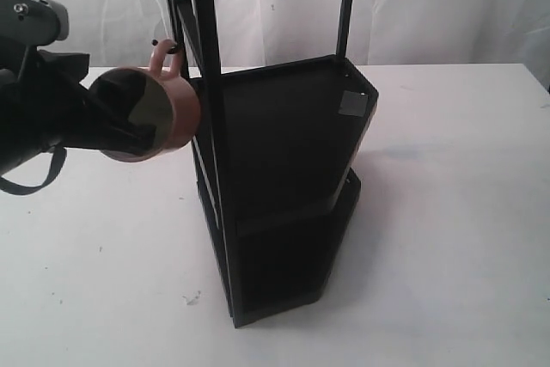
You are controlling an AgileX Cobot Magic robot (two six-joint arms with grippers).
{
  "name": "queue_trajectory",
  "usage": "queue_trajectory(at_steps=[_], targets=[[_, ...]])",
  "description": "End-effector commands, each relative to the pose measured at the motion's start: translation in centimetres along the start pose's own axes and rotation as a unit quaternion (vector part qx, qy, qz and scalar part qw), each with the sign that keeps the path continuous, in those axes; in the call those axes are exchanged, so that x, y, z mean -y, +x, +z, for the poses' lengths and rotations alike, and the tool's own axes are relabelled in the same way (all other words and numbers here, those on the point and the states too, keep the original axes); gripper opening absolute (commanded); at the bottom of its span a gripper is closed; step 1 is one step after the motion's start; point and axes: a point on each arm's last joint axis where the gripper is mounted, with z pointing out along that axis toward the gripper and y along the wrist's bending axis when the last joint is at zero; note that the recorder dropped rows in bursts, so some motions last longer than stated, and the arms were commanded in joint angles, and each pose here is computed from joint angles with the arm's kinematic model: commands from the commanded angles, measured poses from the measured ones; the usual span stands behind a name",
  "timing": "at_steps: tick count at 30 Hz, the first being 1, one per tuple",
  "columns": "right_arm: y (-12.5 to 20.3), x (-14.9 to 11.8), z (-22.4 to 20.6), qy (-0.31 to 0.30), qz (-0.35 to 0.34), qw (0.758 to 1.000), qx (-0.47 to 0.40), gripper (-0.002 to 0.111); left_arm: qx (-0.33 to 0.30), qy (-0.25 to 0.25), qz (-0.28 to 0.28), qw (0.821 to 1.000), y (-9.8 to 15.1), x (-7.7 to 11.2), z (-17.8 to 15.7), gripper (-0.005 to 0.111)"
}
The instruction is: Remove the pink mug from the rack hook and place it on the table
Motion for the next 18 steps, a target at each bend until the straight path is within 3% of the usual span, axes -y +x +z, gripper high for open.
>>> queue_trajectory(at_steps=[1, 18], targets=[[0.09, 0.07, 0.0, 0.005, -0.002, 1.0, 0.004, 0.0, -0.018, 0.003, 0.009, 1.0, 0.53, 0.42, 0.57, 0.063], [0.1, 0.07, 0.0, 0.005, -0.002, 1.0, 0.003, 0.0, -0.031, 0.001, 0.007, 1.0, 1.12, 0.68, 1.16, 0.063]])
